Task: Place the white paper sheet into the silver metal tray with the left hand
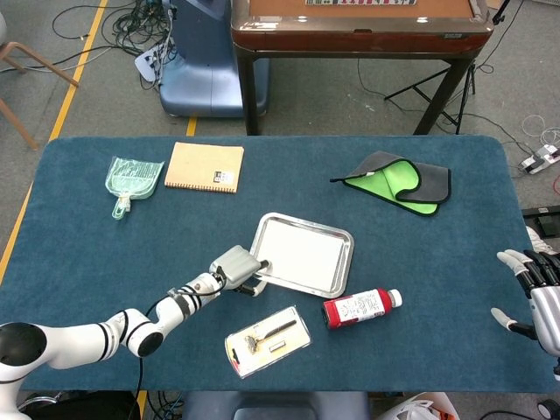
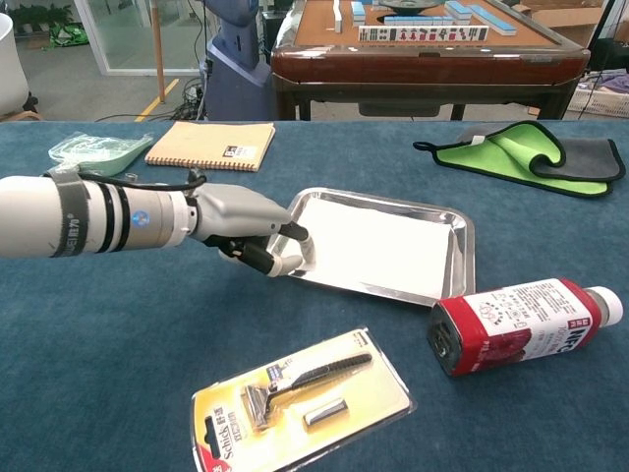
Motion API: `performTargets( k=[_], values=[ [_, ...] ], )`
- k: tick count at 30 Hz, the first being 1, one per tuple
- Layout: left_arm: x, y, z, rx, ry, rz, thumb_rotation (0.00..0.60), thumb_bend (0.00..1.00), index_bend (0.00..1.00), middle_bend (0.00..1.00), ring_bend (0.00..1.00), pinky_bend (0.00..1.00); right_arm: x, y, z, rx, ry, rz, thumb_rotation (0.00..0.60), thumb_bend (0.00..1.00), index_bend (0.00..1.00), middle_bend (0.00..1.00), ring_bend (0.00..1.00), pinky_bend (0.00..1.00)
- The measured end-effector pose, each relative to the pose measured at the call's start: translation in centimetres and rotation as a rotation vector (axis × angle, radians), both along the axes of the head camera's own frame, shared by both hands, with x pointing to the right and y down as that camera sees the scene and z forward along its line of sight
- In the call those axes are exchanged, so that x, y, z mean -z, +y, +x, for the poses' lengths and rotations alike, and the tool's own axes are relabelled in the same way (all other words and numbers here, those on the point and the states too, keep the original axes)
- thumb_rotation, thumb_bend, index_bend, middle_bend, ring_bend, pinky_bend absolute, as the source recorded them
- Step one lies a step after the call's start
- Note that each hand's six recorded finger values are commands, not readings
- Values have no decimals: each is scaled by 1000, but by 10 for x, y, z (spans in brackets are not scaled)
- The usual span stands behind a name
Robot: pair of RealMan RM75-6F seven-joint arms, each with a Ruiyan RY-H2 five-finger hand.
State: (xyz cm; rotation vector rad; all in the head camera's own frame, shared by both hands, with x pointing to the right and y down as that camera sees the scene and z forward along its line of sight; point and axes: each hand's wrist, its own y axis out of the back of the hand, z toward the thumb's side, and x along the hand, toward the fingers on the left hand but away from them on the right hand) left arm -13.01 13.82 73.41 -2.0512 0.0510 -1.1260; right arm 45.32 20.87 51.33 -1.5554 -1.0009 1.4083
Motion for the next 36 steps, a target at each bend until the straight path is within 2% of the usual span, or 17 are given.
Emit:
performTargets(
  k=[16,19,27,30,31,35,36],
  values=[
    [20,-4,5,52,67,9,112,461,202,1000,995,1000,2,0,0,2,-3,6,600,50,203,197,116,144],
    [26,-10,-1,83,80,32,120,459,182,985,935,1000,3,0,0,3,-1,8,600,49,203,197,115,144],
    [51,-32,-45,237,96,118,194,455,168,771,694,928,3,-2,0,6,2,2,600,49,203,197,115,145],
    [61,-38,-69,307,90,145,206,454,170,668,602,843,0,-2,-1,7,5,-8,600,49,203,197,115,145],
    [65,-39,-79,335,86,155,211,454,172,618,570,783,-1,-3,-1,8,4,-12,600,49,203,197,115,144],
    [77,-39,-113,427,63,186,295,430,183,477,437,550,-5,-4,-3,16,2,-29,600,49,203,197,115,144],
    [80,-39,-122,448,55,193,296,423,186,456,413,521,-6,-5,-3,19,3,-33,600,49,203,197,115,145]
  ],
)
